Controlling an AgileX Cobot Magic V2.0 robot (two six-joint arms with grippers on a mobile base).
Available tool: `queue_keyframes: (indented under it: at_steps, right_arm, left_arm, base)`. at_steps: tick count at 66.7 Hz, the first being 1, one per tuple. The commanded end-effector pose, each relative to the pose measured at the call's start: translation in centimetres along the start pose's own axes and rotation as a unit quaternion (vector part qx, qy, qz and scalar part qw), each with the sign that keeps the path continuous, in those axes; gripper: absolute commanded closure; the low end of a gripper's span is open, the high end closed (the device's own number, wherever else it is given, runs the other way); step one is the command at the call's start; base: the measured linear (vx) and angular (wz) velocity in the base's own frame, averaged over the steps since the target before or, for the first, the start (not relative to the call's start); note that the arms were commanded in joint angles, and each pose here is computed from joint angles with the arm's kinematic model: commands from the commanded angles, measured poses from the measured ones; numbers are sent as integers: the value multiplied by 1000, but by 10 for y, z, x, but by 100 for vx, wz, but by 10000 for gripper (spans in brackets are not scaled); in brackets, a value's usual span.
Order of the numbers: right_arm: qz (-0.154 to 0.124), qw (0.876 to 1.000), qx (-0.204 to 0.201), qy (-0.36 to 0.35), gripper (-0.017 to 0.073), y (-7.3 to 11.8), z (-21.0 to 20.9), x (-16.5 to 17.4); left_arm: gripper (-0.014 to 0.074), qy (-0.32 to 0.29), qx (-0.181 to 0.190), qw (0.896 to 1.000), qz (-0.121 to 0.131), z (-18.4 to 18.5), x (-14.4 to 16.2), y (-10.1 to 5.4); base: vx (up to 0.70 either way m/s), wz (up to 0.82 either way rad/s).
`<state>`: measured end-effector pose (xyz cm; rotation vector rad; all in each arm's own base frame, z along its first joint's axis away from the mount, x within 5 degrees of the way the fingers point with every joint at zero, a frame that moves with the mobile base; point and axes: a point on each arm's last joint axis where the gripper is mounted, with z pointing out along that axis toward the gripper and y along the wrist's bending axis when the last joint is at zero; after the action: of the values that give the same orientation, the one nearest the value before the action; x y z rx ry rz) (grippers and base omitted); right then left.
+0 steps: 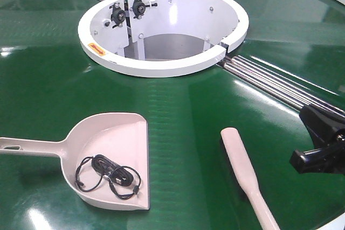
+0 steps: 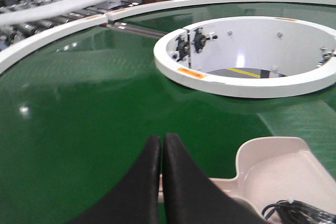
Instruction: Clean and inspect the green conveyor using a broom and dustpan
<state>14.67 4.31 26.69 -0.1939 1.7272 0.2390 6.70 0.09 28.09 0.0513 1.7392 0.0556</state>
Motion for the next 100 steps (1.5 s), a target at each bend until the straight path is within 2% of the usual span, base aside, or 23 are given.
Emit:
queue_keyframes:
  at_steps: [1,8,18,28,100]
  right_arm:
    - [-8,998,4,-55,564,-1,-1,-17]
    - [-8,998,4,-55,564,-1,-1,-17]
    - [-8,998,4,-55,564,-1,-1,-17]
    - [-8,999,4,-53,564,-1,-1,-17]
    - [-11,998,5,-69,564,-1,-7,-21]
  left_arm:
    - [617,-59,-12,998,-18,6,6,1]
    - [617,-88,-19,996,-11,9,39,-1]
    - [617,-119,-20,993,-15,6,84,-4]
    - [617,-95,-20,995,-15,4,88,-5]
    - [616,-95,-20,995,-15,4,87,-4]
  base:
    - [0,0]
    - [0,0]
    - [0,0]
    - [0,0]
    - [0,0]
